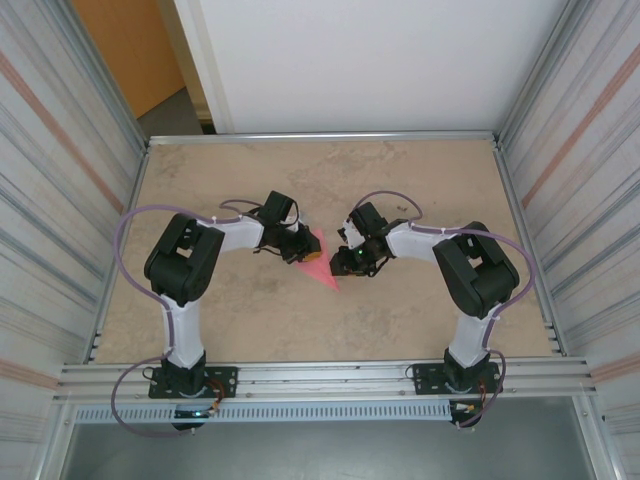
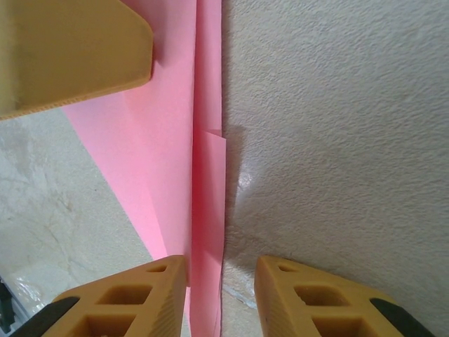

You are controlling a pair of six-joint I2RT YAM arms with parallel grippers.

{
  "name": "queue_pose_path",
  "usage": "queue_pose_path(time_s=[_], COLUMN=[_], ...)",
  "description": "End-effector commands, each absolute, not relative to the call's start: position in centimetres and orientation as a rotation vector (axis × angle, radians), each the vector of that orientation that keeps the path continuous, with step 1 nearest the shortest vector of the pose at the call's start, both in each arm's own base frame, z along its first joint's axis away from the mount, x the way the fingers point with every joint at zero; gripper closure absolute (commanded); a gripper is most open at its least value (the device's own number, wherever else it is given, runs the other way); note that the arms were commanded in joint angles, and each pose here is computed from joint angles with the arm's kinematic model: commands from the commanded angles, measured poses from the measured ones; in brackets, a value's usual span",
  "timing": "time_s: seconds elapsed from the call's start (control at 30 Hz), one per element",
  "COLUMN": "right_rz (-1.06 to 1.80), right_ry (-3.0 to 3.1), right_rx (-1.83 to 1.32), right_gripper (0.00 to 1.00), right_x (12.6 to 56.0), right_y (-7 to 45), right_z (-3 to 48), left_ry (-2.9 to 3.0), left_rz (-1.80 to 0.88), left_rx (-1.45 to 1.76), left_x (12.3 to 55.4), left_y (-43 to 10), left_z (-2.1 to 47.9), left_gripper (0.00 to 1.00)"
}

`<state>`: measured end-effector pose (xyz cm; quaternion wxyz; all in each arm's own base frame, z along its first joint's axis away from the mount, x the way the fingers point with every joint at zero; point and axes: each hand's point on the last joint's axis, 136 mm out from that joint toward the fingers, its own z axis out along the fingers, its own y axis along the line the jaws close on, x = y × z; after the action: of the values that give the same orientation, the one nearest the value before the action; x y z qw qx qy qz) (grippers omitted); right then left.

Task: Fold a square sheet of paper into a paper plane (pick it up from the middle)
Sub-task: Fourth fold the wing at the center of the table.

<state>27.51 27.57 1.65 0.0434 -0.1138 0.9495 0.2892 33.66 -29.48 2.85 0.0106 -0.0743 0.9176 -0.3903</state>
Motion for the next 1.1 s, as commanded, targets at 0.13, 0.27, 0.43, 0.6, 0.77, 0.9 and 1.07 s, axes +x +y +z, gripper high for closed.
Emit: queue_pose_path(time_s=[0.13, 0.27, 0.43, 0.6, 0.77, 0.9, 1.07], right_rz=[0.728, 0.725, 0.719, 0.717, 0.716, 0.713, 0.757], right_ry=[3.060, 3.063, 3.074, 3.078, 3.083, 3.089, 3.025], right_rx=[-0.382, -0.375, -0.373, -0.371, -0.371, -0.368, -0.347], right_gripper=[0.70, 0.71, 0.71, 0.72, 0.72, 0.73, 0.72], right_x=[24.6, 24.7, 24.5, 24.5, 24.5, 24.4, 25.3], right_y=[26.3, 26.2, 26.2, 26.2, 26.2, 26.2, 26.6], right_z=[-3.6, -3.6, -3.9, -3.9, -4.0, -4.1, -2.0], left_ry=[2.836, 2.837, 2.841, 2.849, 2.862, 2.867, 2.867], left_rz=[-1.272, -1.276, -1.289, -1.289, -1.283, -1.276, -1.273], left_rx=[-0.222, -0.220, -0.219, -0.216, -0.223, -0.225, -0.222], left_x=[34.4, 34.4, 34.3, 34.3, 34.2, 34.2, 34.1], left_y=[-30.1, -30.2, -30.3, -30.4, -30.4, -30.3, -30.2], left_z=[3.9, 3.7, 3.4, 3.2, 2.7, 2.5, 2.6], left_gripper=[0.85, 0.85, 0.85, 0.85, 0.85, 0.85, 0.85])
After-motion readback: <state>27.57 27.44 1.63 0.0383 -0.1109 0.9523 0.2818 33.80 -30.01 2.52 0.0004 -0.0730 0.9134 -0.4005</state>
